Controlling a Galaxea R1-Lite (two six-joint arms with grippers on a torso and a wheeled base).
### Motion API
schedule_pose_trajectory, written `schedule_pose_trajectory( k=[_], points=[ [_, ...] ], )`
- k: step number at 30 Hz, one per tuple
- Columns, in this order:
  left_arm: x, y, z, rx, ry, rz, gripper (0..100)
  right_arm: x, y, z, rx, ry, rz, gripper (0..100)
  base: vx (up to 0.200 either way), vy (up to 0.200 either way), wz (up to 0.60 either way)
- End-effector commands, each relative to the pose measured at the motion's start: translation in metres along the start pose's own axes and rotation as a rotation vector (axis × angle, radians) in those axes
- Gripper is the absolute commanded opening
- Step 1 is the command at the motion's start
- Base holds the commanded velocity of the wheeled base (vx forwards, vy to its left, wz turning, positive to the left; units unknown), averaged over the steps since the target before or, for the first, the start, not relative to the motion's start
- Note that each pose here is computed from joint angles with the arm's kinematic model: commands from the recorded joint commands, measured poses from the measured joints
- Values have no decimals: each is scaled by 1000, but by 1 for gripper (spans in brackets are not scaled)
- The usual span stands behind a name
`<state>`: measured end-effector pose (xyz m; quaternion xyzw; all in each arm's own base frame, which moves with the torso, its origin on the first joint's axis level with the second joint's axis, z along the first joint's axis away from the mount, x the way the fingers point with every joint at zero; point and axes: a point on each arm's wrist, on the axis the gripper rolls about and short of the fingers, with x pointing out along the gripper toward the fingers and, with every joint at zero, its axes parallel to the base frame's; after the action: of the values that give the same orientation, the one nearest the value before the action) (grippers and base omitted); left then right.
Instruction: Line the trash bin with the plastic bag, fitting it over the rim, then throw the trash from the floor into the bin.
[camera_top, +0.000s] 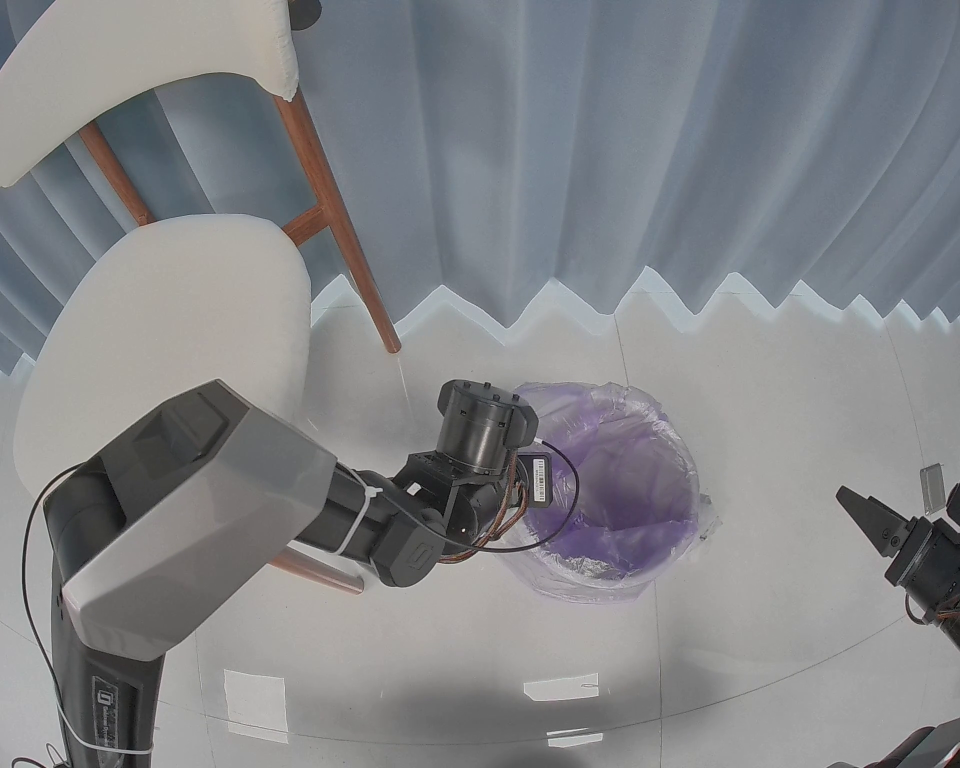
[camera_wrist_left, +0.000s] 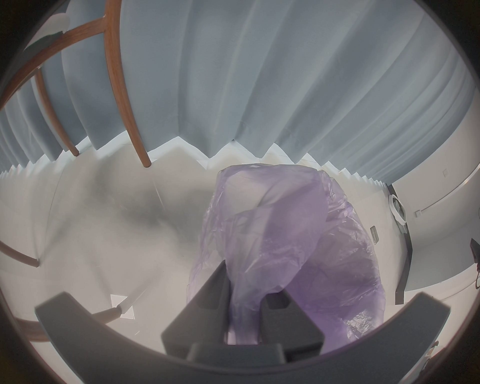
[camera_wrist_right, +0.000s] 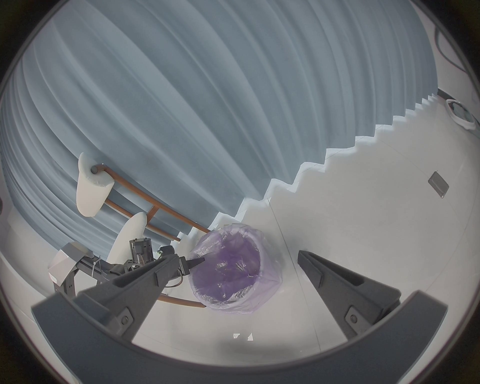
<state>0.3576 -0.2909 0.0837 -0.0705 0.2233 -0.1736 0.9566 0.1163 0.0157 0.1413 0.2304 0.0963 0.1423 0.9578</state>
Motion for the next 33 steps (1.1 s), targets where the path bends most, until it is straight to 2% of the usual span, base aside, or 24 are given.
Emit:
schedule_pose_trajectory(
  k=[1,2,3,14,20,23,27,33],
  points=[
    [0,1,-1,-3,0,11,0,0,0,0,1,4,0,100,0,0,0],
    [0,0,-1,-3,-3,18,0,0,0,-1,1,6,1,100,0,0,0],
    [0,0,-1,-5,-3,18,100,0,0,0,1,4,-2,100,0,0,0],
    [-7,-11,6,-42,-52,-22,100,-1,-1,-3,5,12,-6,100,0,0,0],
    [-44,-12,39,-60,-123,-50,100,-3,-5,-11,8,46,-22,100,0,0,0],
    [-58,-11,48,-64,-140,-55,100,-3,-6,-13,10,59,-29,100,0,0,0],
    [-107,-5,74,-80,-204,-83,100,5,-10,-17,-5,158,-82,100,0,0,0],
    [-155,8,81,-82,-232,-90,100,30,-21,-15,-41,286,-157,100,0,0,0]
  ],
)
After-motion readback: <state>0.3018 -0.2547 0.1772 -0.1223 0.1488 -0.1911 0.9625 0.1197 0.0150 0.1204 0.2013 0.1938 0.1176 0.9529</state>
